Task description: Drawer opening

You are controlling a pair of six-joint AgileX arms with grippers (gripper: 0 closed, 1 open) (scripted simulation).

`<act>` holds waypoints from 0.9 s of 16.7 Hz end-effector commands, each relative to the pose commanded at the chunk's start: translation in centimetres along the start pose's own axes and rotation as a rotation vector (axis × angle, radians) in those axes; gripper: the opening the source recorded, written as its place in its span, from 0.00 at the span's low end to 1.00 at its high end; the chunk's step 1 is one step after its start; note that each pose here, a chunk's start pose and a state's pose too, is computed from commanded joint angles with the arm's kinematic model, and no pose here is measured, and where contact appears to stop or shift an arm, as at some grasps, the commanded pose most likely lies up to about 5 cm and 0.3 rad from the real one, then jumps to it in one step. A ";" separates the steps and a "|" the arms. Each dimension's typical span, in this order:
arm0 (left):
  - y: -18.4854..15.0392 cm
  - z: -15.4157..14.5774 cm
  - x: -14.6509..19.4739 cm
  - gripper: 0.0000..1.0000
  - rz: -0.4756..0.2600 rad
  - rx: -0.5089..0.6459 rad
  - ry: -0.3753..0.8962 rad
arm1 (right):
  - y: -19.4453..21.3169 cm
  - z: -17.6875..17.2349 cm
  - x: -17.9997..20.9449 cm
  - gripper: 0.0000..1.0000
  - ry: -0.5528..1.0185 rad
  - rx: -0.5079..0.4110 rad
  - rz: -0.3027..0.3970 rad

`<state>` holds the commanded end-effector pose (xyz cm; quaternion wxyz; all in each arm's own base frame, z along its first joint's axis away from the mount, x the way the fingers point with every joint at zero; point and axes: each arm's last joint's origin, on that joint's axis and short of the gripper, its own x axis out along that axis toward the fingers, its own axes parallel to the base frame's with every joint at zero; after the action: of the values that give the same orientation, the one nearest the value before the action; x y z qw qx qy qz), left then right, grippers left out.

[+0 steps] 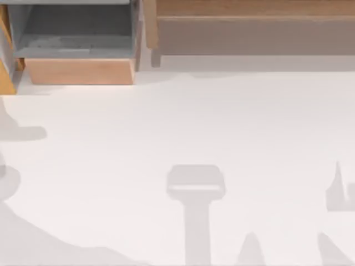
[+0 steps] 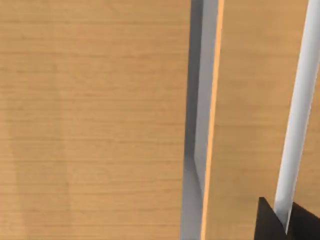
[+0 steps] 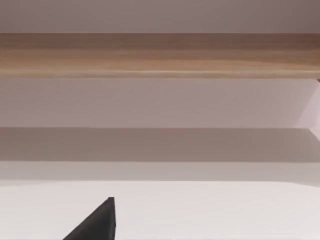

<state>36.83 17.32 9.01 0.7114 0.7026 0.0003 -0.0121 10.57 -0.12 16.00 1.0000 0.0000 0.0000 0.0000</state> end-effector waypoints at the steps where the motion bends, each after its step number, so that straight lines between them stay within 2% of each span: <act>1: 0.0 0.0 0.0 0.00 0.000 0.000 0.000 | 0.0 0.0 0.0 1.00 0.000 0.000 0.000; 5: 0.0 0.0 -0.3 0.00 0.000 0.000 0.000 | 0.0 0.0 0.0 1.00 0.000 0.000 0.000; 11: -0.4 0.0 -5.3 0.00 -0.011 -0.007 -0.001 | 0.0 0.0 0.0 1.00 0.000 0.000 0.000; 15: -0.3 0.0 -6.2 0.00 -0.006 -0.003 0.000 | 0.0 0.0 0.0 1.00 0.000 0.000 0.000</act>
<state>30.63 17.40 8.82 0.7124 0.7017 0.0022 -0.0142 10.57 -0.12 16.00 1.0000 0.0000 0.0000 0.0000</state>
